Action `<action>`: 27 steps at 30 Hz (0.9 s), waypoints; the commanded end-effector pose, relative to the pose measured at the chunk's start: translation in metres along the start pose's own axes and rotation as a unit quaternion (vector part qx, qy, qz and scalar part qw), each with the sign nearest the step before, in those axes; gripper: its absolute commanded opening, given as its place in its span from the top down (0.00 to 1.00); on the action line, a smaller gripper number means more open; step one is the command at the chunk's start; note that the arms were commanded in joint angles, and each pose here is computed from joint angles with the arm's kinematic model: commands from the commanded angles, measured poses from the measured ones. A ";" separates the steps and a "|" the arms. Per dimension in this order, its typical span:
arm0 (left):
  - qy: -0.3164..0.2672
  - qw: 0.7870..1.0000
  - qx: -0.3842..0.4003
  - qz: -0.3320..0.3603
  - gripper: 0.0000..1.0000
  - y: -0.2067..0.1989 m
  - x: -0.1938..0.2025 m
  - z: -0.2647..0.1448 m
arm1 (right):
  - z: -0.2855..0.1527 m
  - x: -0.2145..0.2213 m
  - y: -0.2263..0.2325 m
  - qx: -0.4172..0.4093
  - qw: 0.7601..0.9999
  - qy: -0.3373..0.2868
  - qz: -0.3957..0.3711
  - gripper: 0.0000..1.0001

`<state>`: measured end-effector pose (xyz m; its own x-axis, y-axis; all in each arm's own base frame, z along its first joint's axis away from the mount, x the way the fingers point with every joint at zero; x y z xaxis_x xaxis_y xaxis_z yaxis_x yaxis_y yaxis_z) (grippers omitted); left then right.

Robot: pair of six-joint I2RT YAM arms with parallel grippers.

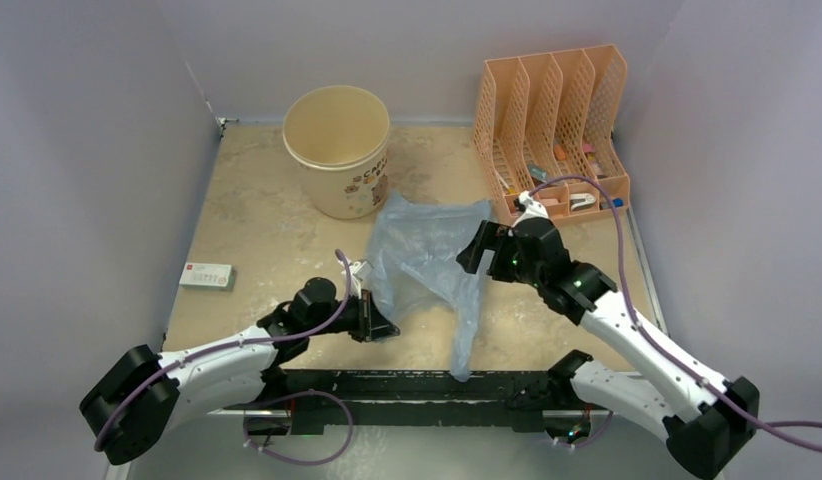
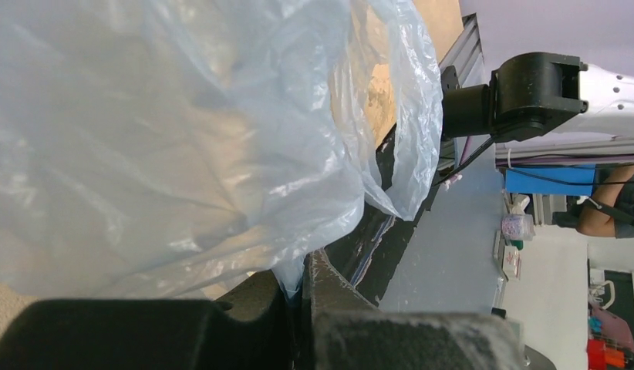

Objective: Put the trash bags into the trash bin

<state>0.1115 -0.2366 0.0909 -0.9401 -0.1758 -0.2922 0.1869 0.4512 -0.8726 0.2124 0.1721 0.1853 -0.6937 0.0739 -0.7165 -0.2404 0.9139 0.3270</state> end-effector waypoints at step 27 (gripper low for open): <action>0.007 0.999 0.012 0.040 1.00 -0.009 -0.006 0.005 | -0.040 0.156 0.036 -0.309 0.937 0.164 0.015 0.30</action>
<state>0.1113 -0.2360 0.0806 -0.9437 -0.1320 -0.3033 0.2043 0.4886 -0.8482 0.0736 0.1816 0.0976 -0.8744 -0.0918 -0.4764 -0.4325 0.5922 0.6799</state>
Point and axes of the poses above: each gripper's point midway between its finger pads, its own z axis out along the fingers, its own y axis along the line the jaws close on, x = y × z, the point moved 3 cm from there along -z, back along the fingers, and after that the axes turned 14 degrees about -z, right-handed, at the moved point
